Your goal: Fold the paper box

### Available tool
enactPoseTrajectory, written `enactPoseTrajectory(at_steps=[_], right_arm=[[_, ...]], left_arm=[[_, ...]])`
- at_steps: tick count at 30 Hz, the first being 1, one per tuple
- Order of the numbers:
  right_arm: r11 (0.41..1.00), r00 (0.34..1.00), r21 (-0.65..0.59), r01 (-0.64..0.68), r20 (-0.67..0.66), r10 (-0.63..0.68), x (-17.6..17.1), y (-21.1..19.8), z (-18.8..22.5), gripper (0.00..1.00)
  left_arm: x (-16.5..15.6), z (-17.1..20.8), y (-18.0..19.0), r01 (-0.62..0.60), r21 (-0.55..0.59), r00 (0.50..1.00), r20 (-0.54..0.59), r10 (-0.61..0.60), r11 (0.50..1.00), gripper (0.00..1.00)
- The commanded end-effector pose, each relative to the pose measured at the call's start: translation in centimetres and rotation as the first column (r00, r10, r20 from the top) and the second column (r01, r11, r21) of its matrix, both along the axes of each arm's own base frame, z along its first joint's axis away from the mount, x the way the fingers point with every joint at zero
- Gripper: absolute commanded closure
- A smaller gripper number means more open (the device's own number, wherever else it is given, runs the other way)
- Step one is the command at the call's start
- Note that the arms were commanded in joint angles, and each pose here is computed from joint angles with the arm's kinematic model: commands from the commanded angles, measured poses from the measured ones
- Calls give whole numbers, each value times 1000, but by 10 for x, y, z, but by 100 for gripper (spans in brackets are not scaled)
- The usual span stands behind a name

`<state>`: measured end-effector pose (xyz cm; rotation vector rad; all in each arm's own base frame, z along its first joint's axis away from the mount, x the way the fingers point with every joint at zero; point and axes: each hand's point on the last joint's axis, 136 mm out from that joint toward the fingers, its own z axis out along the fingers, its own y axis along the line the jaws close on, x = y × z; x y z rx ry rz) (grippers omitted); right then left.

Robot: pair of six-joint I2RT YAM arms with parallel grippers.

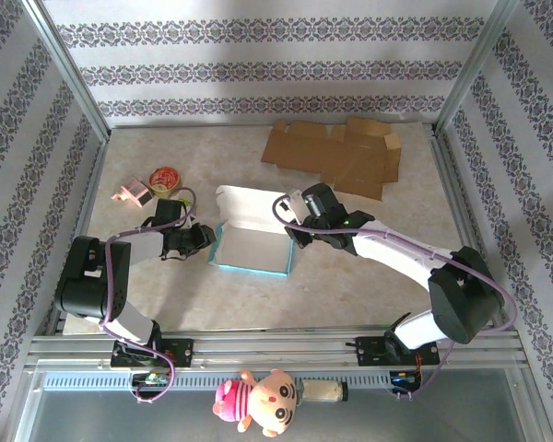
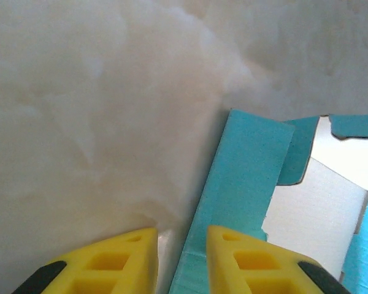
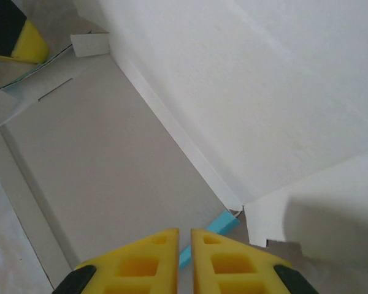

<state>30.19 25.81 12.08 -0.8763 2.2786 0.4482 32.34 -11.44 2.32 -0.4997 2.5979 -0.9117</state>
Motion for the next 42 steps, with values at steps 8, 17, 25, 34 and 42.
enactPoseTrajectory(at_steps=[8, 17, 25, 34, 42], right_arm=[[1000, 1000, -5, -17, 18, 17, -1, 2, 4, 86], [1000, 999, -16, 5, 38, -4, 1, -3, 7, 83], [998, 994, 58, 33, 104, -39, -14, -13, 48, 54], [993, 919, -110, -40, 386, 80, 8, -26, 104, 7], [951, 941, -235, -202, 222, 255, 41, 1, 54, 9]], left_arm=[[7, 80, -70, 182, -453, 968, 238, -78, 873, 70], [-8, 36, -41, 99, -129, 990, 114, -84, 987, 58], [-35, 59, -32, 197, 373, 973, 39, -228, 906, 41], [-32, 52, -46, 266, 534, 961, -81, -265, 802, 30], [-25, 16, -67, 348, 548, 937, -184, -296, 761, 38]])
